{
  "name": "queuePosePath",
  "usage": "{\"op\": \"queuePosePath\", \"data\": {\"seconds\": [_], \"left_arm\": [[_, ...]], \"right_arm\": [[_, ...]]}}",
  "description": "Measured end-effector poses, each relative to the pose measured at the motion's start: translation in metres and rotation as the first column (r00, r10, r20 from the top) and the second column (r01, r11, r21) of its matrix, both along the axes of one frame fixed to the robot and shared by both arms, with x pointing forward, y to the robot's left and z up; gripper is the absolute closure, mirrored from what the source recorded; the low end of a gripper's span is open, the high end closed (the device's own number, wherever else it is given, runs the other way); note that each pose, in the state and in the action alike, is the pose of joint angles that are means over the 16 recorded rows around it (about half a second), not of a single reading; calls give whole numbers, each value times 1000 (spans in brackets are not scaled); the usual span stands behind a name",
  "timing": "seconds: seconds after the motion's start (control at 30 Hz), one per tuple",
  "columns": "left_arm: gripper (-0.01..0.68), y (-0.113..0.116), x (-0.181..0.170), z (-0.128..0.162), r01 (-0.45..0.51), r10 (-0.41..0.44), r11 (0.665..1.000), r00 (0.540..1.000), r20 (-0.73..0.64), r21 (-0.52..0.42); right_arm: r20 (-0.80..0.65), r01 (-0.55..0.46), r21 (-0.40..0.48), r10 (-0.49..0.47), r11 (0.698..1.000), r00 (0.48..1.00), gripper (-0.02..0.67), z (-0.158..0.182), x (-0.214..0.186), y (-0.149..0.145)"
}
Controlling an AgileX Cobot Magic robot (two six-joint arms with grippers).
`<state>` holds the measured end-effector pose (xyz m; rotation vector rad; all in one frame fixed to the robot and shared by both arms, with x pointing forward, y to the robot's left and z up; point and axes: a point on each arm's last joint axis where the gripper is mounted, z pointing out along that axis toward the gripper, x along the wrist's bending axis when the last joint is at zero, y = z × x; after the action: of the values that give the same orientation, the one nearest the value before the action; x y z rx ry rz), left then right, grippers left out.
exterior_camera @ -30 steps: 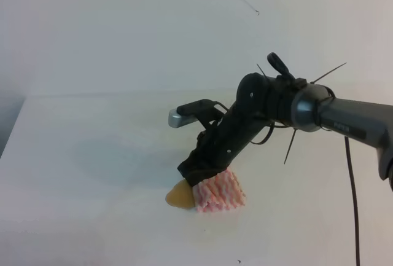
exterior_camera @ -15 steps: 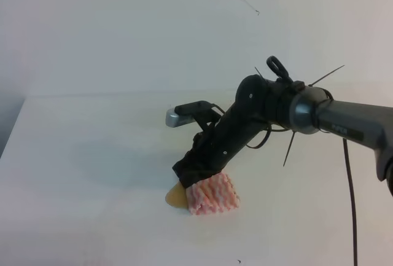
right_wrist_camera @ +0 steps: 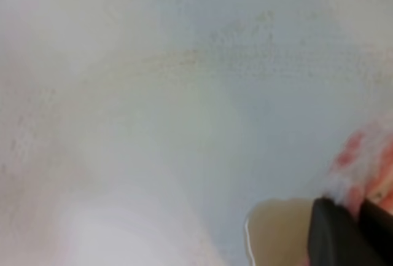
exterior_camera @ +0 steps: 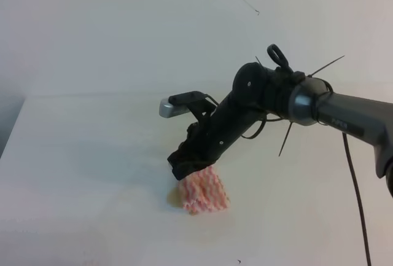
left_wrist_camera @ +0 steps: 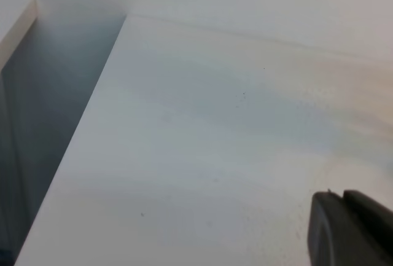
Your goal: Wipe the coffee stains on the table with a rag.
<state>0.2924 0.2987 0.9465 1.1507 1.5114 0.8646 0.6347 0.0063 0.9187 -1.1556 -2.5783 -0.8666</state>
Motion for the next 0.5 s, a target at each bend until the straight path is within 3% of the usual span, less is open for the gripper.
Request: {"op": "queuePosePath", "data": {"seconds": [0.5], "left_arm": [[672,0,0,1,0,0,1000,1000,0,0]], "right_arm": [[-62,-1,26,3,1000,998,648,-16,-3,13]]}}
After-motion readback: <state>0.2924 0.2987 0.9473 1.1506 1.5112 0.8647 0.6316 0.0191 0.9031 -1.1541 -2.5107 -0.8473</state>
